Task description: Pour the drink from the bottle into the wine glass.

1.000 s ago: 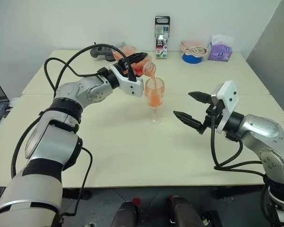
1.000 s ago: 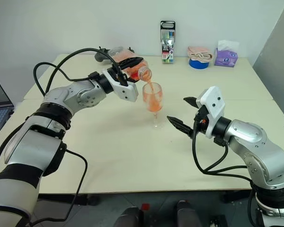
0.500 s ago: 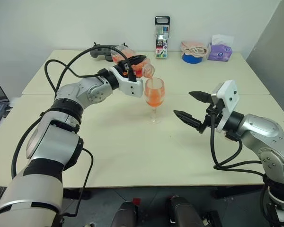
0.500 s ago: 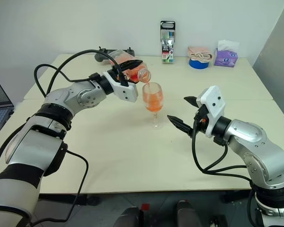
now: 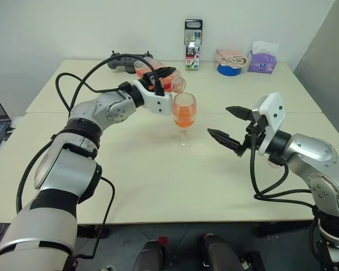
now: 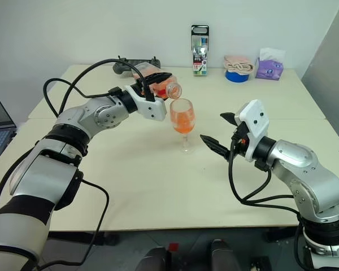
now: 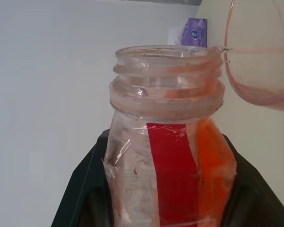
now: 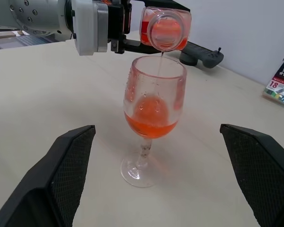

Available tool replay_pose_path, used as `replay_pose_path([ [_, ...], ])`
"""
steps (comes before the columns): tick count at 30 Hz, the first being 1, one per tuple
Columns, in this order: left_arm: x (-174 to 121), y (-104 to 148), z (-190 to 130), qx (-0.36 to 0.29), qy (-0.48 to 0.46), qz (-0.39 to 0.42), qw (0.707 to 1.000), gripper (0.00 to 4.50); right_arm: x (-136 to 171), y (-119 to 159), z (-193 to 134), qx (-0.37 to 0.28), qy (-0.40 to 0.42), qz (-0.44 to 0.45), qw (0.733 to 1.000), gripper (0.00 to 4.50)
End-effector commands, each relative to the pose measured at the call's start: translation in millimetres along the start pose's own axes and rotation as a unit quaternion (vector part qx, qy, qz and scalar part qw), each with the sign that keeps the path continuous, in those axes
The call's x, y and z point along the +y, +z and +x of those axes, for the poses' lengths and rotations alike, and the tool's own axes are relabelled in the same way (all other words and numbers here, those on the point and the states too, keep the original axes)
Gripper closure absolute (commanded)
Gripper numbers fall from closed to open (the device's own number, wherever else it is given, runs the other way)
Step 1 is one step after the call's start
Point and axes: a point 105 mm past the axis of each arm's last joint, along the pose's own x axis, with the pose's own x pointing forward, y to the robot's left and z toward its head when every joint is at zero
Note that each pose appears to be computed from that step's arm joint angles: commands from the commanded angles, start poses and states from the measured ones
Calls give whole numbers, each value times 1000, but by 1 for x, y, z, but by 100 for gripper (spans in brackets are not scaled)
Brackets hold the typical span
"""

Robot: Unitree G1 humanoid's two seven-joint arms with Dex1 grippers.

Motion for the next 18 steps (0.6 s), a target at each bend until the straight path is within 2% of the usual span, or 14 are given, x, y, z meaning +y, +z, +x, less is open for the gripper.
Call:
replay_pose_path([
  [1, 26, -2, 0, 3, 49, -22, 999, 260, 0, 15, 0, -27, 2, -22, 999, 0],
  [5, 33, -7, -2, 7, 81, -135, 987, 260, 1, 18, 1, -32, 6, -21, 999, 0],
  [9, 42, -20, -10, 16, 120, -268, 956, 261, -3, 29, 2, -43, 8, -19, 999, 0],
  [12, 45, -55, -28, 66, 173, -414, 891, 261, -8, 50, 8, -61, 12, -17, 998, 0],
  [14, 43, -70, -40, 91, 200, -465, 858, 261, -9, 59, 13, -62, 19, -21, 998, 0],
  [18, 10, -104, -75, 180, 224, -561, 776, 261, 2, 74, 38, -51, 52, -51, 996, 0],
])
